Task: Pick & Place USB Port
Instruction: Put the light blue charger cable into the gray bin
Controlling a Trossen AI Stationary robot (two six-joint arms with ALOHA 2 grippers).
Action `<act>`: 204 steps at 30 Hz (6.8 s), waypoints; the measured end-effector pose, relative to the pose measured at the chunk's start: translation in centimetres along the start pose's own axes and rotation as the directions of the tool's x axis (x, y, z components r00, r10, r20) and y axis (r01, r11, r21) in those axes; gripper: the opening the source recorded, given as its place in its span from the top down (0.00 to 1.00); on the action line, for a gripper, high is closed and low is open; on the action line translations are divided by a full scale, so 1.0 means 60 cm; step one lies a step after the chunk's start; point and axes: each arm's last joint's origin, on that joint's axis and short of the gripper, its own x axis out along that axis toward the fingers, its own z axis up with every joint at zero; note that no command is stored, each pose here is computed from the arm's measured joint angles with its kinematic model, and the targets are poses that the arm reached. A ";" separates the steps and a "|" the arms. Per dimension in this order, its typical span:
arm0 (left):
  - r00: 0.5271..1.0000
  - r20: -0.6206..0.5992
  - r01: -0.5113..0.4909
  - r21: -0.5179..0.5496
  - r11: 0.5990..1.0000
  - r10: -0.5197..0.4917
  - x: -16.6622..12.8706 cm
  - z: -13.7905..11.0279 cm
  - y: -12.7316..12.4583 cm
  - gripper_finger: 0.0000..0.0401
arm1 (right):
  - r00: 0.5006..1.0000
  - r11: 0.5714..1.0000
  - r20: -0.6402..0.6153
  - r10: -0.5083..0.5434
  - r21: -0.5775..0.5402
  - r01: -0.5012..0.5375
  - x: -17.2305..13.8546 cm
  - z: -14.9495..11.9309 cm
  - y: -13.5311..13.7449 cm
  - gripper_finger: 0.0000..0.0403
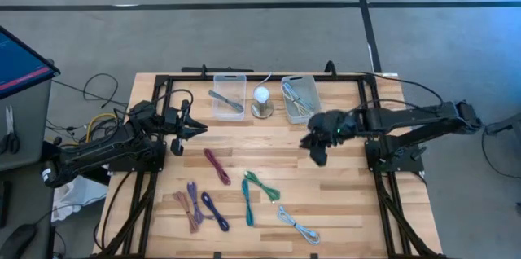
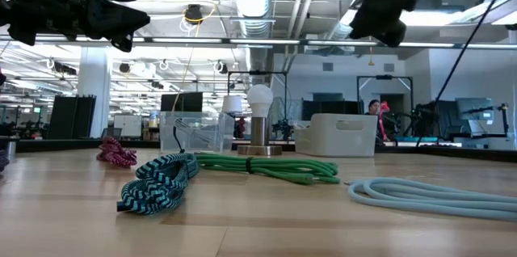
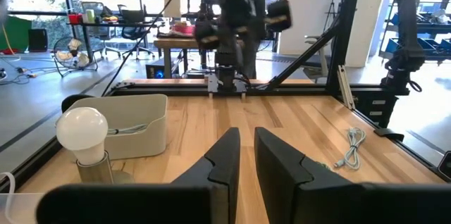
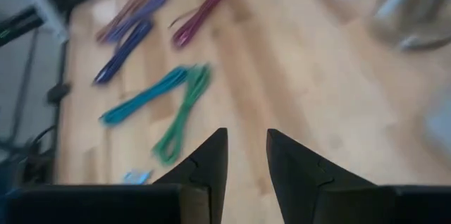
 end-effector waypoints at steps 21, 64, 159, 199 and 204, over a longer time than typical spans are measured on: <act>1.000 0.000 0.000 0.001 1.000 0.000 0.000 0.000 0.000 0.89 | 0.945 0.966 -0.310 0.106 0.256 -0.025 0.104 -0.045 0.133 0.78; 1.000 0.007 0.000 0.014 1.000 0.000 0.000 0.001 0.000 0.89 | 0.819 0.906 -0.570 -0.070 0.307 0.291 0.217 -0.119 0.255 0.81; 1.000 -0.011 0.006 0.000 1.000 -0.006 0.004 -0.002 0.001 0.89 | 0.821 0.822 0.086 -0.564 -0.029 0.568 -0.014 -0.022 0.053 1.00; 1.000 -0.011 0.005 0.004 1.000 -0.005 0.003 -0.002 0.001 0.89 | 0.750 0.870 0.449 -0.485 0.159 0.467 0.013 -0.020 -0.270 1.00; 1.000 -0.011 0.005 0.004 1.000 -0.005 0.003 -0.002 0.001 0.89 | 0.781 0.861 0.361 -0.509 0.218 0.460 0.042 -0.033 -0.304 1.00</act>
